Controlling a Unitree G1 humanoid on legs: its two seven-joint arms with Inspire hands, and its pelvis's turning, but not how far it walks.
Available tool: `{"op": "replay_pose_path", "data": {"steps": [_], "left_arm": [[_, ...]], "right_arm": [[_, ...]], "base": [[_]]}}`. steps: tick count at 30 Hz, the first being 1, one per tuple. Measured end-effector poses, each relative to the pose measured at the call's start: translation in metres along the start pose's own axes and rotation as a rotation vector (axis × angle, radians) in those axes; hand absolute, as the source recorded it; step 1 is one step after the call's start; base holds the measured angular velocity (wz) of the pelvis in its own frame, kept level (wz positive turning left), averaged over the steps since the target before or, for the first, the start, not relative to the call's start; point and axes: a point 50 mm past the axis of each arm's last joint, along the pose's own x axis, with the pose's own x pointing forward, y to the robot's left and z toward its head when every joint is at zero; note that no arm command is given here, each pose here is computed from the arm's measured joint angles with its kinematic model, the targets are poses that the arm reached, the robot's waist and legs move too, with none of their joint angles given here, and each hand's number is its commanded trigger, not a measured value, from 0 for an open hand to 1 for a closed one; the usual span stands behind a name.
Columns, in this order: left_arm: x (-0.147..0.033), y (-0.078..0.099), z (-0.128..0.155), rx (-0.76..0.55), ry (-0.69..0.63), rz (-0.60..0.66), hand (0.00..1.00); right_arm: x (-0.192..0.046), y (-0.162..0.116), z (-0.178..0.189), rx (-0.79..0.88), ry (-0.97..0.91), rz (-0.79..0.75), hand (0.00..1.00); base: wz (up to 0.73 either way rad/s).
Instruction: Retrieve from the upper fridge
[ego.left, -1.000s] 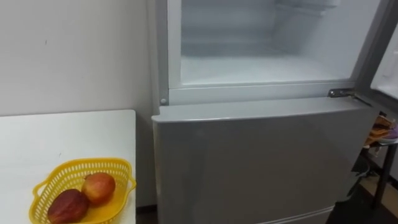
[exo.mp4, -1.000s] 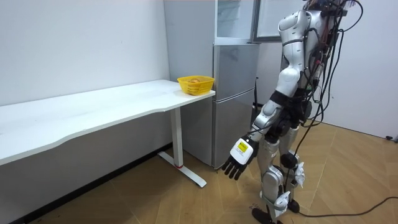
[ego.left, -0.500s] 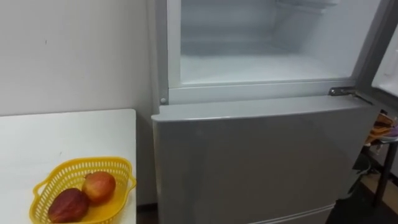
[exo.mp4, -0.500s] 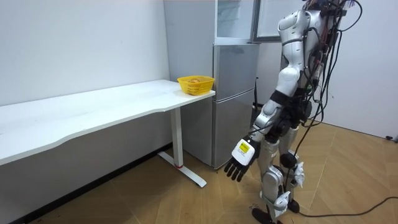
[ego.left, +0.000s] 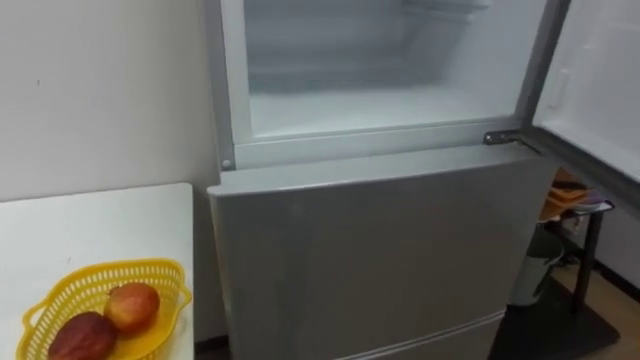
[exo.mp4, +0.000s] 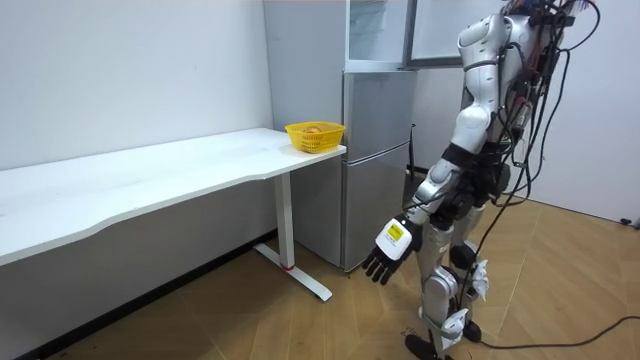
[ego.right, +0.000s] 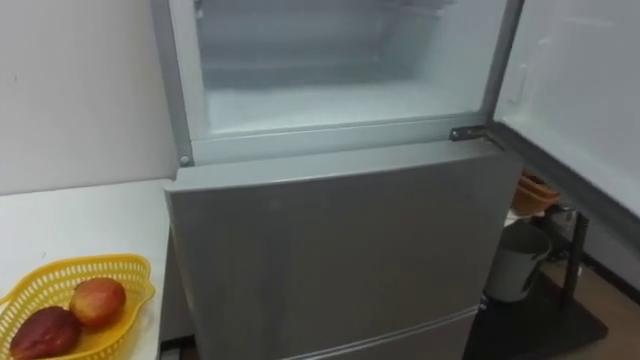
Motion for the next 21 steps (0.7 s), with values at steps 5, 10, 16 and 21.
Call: {"op": "replay_pose_path", "data": {"steps": [5, 10, 16, 21], "left_arm": [[0.0, -0.004, 0.0, 0.01, -0.007, -0.002, 0.0], [0.003, 0.0, 0.006, 0.111, -0.04, -0.004, 0.0], [0.004, -0.013, 0.016, 0.188, -0.07, -0.055, 0.0], [0.005, -0.015, 0.021, 0.201, -0.081, -0.058, 0.0]], "right_arm": [[-0.024, 0.028, 0.03, -0.176, -0.207, 0.13, 0.0], [-0.053, 0.065, 0.12, -0.083, -0.696, 0.256, 0.0], [-0.094, 0.099, 0.125, -0.067, -0.828, 0.642, 0.0], [-0.102, 0.11, 0.118, -0.089, -0.821, 0.772, 0.0]], "base": [[0.04], [0.22], [0.2], [0.09]]}}
